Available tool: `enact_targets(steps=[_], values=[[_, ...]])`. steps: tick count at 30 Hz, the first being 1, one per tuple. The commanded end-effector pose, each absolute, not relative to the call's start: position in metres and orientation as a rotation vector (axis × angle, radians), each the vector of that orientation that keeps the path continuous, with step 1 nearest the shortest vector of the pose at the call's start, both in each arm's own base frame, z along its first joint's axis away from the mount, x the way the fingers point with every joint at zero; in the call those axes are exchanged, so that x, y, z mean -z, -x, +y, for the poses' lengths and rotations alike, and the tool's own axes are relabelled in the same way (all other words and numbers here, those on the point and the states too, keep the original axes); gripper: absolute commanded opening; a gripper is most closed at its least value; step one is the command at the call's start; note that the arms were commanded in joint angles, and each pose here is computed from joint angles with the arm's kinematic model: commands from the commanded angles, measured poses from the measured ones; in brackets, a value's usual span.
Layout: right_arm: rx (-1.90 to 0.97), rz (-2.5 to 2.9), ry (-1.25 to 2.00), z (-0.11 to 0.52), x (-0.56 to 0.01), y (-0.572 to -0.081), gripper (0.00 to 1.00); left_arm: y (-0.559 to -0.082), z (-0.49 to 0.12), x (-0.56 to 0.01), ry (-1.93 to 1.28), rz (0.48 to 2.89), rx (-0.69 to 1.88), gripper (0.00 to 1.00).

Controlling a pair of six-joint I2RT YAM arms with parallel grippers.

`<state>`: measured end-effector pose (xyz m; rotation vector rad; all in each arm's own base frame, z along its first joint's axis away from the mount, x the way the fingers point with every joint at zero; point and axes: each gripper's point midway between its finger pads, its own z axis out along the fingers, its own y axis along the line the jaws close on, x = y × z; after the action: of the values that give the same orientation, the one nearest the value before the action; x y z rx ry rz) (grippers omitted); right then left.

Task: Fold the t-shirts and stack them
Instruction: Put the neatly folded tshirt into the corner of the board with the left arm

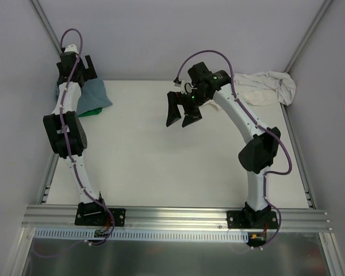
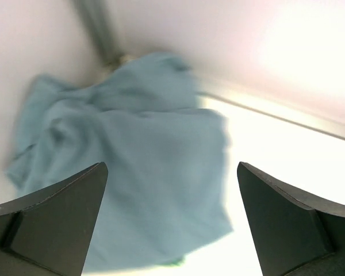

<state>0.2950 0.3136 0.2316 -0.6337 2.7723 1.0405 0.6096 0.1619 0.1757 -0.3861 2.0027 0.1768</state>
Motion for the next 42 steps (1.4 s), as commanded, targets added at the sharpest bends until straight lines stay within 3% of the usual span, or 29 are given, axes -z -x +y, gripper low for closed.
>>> enact_targets(steps=[1, 7, 15, 27, 33, 38, 42], values=[[-1.048, 2.607, 0.619, 0.321, -0.261, -0.305, 0.99, -0.592, 0.106, -0.287, 0.278, 1.839, -0.05, 0.99], [-0.929, 2.46, 0.588, 0.311, -0.273, -0.32, 1.0, -0.545, 0.035, -0.34, 0.16, 1.779, 0.249, 0.99], [-0.614, 2.319, 0.465, 0.271, -0.269, -0.348, 0.99, -0.474, 0.012, -0.319, 0.192, 1.84, 0.27, 0.99], [-0.857, 2.281, 0.614, 0.328, -0.267, -0.378, 0.99, -0.439, -0.015, -0.339, 0.303, 1.784, 0.385, 0.99], [-1.227, 2.176, 0.527, 0.361, -0.296, -0.402, 1.0, -0.412, -0.059, -0.35, 0.203, 1.808, 0.453, 0.99], [-1.218, 2.178, 0.473, 0.348, -0.298, -0.413, 0.99, -0.398, -0.067, -0.329, 0.119, 1.905, 0.325, 0.99], [-1.183, 2.202, 0.422, 0.325, -0.293, -0.416, 1.0, -0.405, -0.039, -0.295, 0.126, 1.995, 0.115, 0.99]])
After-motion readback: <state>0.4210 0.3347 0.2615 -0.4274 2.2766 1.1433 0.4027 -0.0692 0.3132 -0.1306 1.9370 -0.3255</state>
